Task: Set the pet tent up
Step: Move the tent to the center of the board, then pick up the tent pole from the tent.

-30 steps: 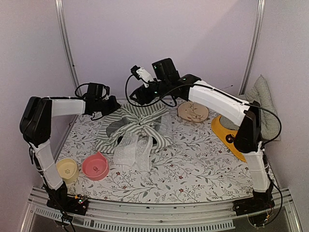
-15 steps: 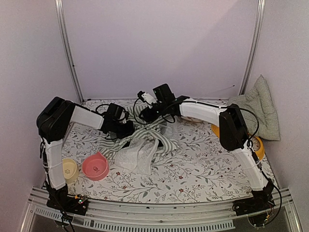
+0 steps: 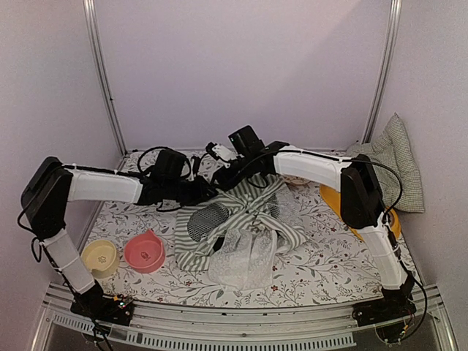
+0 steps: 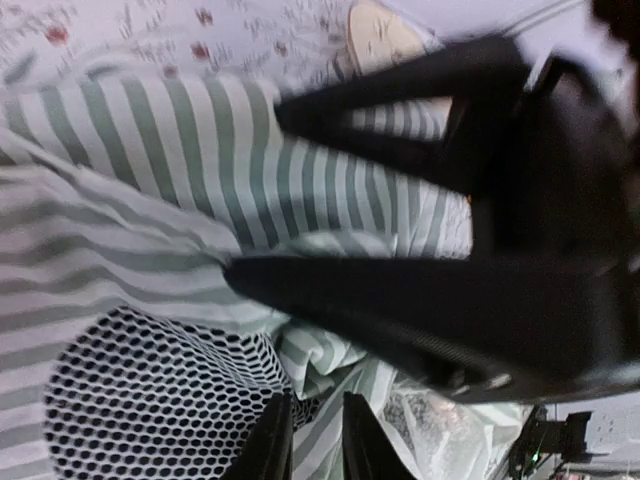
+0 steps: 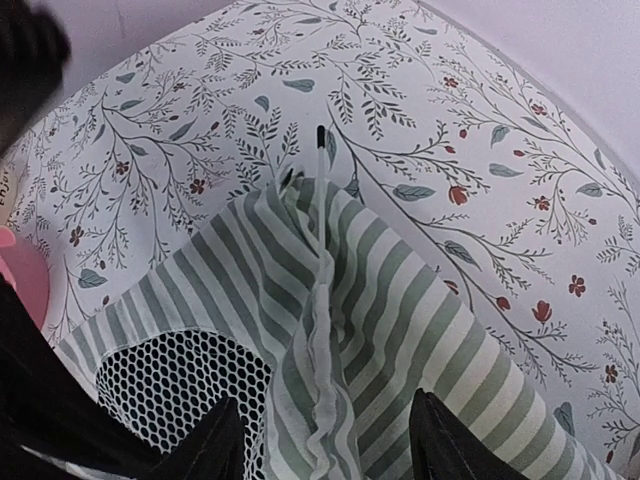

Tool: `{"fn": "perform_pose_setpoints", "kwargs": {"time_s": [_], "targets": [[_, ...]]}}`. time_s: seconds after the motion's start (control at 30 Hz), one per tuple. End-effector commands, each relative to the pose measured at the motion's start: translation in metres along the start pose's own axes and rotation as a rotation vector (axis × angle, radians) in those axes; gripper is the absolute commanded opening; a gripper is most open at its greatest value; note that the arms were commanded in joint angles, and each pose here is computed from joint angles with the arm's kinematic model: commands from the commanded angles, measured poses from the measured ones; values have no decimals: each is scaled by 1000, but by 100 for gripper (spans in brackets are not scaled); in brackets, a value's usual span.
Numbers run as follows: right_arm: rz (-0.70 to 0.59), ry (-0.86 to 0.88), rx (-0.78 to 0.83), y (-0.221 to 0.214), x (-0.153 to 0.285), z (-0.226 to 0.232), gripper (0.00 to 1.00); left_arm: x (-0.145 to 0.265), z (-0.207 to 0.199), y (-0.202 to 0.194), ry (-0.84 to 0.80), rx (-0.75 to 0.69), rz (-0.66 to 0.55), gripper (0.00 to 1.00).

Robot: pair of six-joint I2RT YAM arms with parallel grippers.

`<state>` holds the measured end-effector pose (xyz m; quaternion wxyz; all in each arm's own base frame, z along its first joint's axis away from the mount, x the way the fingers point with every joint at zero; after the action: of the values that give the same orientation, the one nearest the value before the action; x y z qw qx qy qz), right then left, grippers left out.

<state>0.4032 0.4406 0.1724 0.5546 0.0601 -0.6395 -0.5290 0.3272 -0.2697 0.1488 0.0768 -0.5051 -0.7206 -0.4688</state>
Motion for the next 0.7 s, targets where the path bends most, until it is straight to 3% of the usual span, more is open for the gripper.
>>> {"fn": "perform_pose_setpoints", "kwargs": {"time_s": [0.0,0.13,0.37,0.67], "targets": [[16,39,1,1,10,15,58,44,30,40,138,16,-146,20],[17,75,32,1,-3,21,55,58,74,60,217,57,-172,19],[-26,36,56,0,-28,15,51,36,128,70,252,122,-142,16],[-156,66,83,12,-58,14,43,14,141,73,208,140,-109,17]]}}
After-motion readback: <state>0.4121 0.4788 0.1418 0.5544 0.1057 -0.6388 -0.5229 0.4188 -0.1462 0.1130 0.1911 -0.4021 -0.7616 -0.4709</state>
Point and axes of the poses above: each gripper's point midway between its finger pads, its own x axis back along the fingers, its own z axis along the line the jaws close on, y = z × x, the point moved 7 cm from there along x, back along the fingers, and after that the axes turned 9 degrees about -x, right-handed, at the moved point
